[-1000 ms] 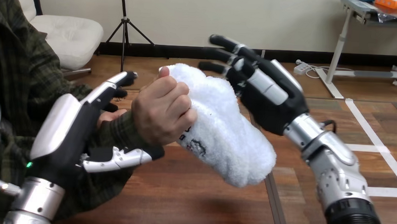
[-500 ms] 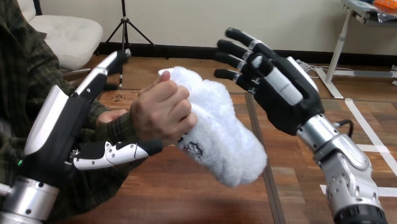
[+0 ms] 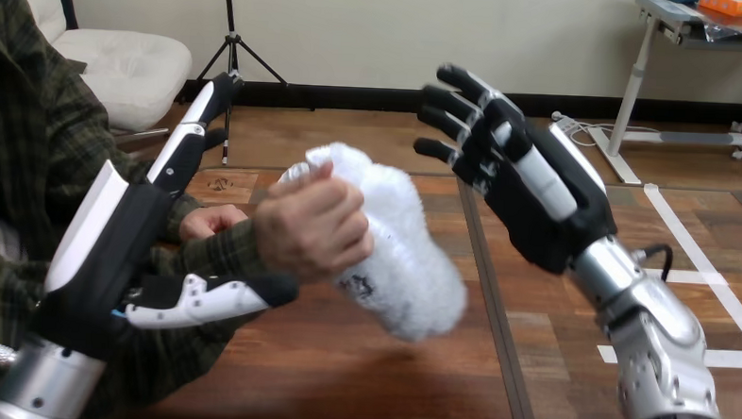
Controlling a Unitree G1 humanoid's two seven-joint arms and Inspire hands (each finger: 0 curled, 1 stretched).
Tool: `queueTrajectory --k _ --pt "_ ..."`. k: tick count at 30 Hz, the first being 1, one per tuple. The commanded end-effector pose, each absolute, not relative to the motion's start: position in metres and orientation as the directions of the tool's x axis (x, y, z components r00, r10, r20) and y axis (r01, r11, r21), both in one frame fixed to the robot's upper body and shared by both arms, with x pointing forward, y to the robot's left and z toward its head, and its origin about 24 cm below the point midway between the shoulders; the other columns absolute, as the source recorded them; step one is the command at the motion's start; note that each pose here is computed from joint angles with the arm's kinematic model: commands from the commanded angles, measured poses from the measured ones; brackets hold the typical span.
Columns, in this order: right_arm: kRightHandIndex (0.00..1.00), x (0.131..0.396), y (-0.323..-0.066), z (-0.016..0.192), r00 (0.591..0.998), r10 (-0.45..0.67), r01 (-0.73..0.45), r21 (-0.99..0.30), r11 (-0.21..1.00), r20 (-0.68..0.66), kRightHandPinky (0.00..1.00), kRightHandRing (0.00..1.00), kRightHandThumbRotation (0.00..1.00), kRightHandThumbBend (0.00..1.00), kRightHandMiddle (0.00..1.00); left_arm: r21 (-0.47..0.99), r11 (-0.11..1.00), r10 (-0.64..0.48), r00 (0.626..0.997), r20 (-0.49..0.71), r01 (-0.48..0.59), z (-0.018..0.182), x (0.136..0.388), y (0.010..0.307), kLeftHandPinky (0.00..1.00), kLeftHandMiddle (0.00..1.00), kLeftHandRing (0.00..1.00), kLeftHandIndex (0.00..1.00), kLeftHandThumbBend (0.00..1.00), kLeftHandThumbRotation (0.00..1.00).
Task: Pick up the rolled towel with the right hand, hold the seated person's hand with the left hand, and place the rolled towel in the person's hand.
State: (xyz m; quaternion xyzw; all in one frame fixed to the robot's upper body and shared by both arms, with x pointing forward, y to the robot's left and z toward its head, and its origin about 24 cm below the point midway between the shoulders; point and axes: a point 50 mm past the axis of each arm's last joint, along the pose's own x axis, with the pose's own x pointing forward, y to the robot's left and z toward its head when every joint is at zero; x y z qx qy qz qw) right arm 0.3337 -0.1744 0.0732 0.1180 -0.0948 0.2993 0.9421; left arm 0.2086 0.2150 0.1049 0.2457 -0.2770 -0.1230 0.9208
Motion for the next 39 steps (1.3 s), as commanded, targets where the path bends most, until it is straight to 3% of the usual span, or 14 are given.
queueTrajectory --k 1,16,19,25,34,39 --pt "0.91 0.331 -0.185 0.088 0.787 0.533 -0.584 0.095 0.806 0.31 0.88 0.93 0.57 0.99 0.9 0.478 0.869 -0.381 0.795 0.472 0.132 0.107 0.206 0.217 0.99 1.0 1.0 1.0 1.0 0.66" --pt "0.89 0.316 -0.191 0.076 0.797 0.52 -0.568 0.092 0.817 0.307 0.83 0.9 0.55 1.0 0.86 0.303 0.92 -0.379 0.763 0.523 0.249 0.088 0.196 0.207 1.0 1.0 1.0 1.0 1.0 0.66" --pt "0.89 0.313 -0.192 0.073 0.796 0.516 -0.565 0.082 0.821 0.317 0.83 0.9 0.55 1.0 0.86 0.223 0.933 -0.358 0.776 0.519 0.282 0.084 0.193 0.205 1.0 1.0 1.0 1.0 1.0 0.65" --pt "0.89 0.306 -0.193 0.068 0.794 0.511 -0.559 0.063 0.827 0.331 0.8 0.88 0.56 1.0 0.85 0.176 0.924 -0.378 0.753 0.539 0.339 0.075 0.192 0.201 1.0 1.0 1.0 1.0 1.0 0.63" --pt "0.89 0.296 -0.193 0.061 0.781 0.518 -0.564 0.038 0.825 0.35 0.79 0.88 0.56 1.0 0.85 0.052 0.934 -0.33 0.8 0.501 0.352 0.059 0.186 0.194 0.99 1.0 1.0 1.0 1.0 0.62" --pt "0.88 0.291 -0.191 0.057 0.776 0.521 -0.565 0.024 0.825 0.356 0.79 0.88 0.56 1.0 0.85 0.044 0.933 -0.332 0.801 0.498 0.358 0.052 0.184 0.19 1.0 1.0 1.0 1.0 1.0 0.61"
